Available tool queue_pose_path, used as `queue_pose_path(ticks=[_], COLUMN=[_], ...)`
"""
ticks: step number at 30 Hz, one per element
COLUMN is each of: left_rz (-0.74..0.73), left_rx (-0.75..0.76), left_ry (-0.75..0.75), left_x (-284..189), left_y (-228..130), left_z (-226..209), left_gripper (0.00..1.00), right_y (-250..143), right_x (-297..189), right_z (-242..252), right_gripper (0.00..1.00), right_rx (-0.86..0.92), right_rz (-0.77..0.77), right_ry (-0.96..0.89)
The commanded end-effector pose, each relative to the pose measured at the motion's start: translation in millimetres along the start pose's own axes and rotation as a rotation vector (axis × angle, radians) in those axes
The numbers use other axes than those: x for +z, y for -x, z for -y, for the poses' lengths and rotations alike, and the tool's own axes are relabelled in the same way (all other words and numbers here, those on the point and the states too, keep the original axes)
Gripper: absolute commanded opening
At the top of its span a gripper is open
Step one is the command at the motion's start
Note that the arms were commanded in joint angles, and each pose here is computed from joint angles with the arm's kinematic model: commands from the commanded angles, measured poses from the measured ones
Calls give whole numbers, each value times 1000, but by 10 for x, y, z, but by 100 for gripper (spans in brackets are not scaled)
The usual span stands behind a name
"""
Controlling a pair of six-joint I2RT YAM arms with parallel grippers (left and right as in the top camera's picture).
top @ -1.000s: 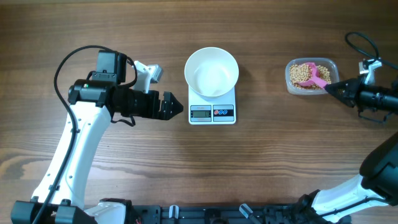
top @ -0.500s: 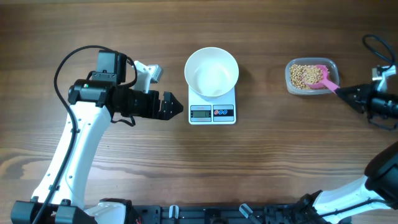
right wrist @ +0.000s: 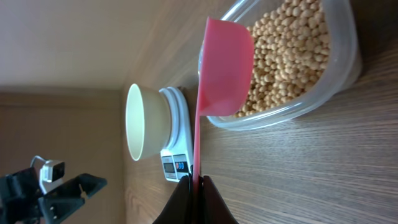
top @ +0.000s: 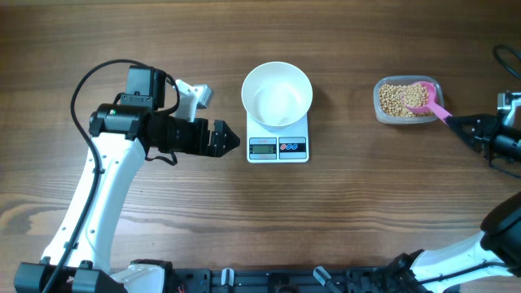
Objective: Scoop item into bowl and weigh 150g on scale
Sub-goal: 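Lift the filled scoop out of the tub with the right gripper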
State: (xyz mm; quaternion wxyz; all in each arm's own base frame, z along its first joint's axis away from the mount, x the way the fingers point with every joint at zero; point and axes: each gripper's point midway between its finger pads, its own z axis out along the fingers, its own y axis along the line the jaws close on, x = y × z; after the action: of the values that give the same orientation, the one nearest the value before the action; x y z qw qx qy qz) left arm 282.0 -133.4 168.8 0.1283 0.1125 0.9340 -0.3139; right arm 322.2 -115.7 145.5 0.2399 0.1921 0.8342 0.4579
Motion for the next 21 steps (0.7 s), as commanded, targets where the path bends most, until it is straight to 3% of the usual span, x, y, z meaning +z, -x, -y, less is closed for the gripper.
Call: queue_pose_path(ticks=[1, 21], left_rz=[-4, -4], left_rx=[15, 15], left_ry=[-18, -18], left_x=[15, 15], left_y=[-22, -22], left_z=[6, 6], left_gripper=[100, 100], right_y=[3, -2], right_x=[24, 3], right_z=[-58, -242], right_gripper=[4, 4], right_rx=[-26, -17], right_rz=[18, 42], right_ry=[71, 163])
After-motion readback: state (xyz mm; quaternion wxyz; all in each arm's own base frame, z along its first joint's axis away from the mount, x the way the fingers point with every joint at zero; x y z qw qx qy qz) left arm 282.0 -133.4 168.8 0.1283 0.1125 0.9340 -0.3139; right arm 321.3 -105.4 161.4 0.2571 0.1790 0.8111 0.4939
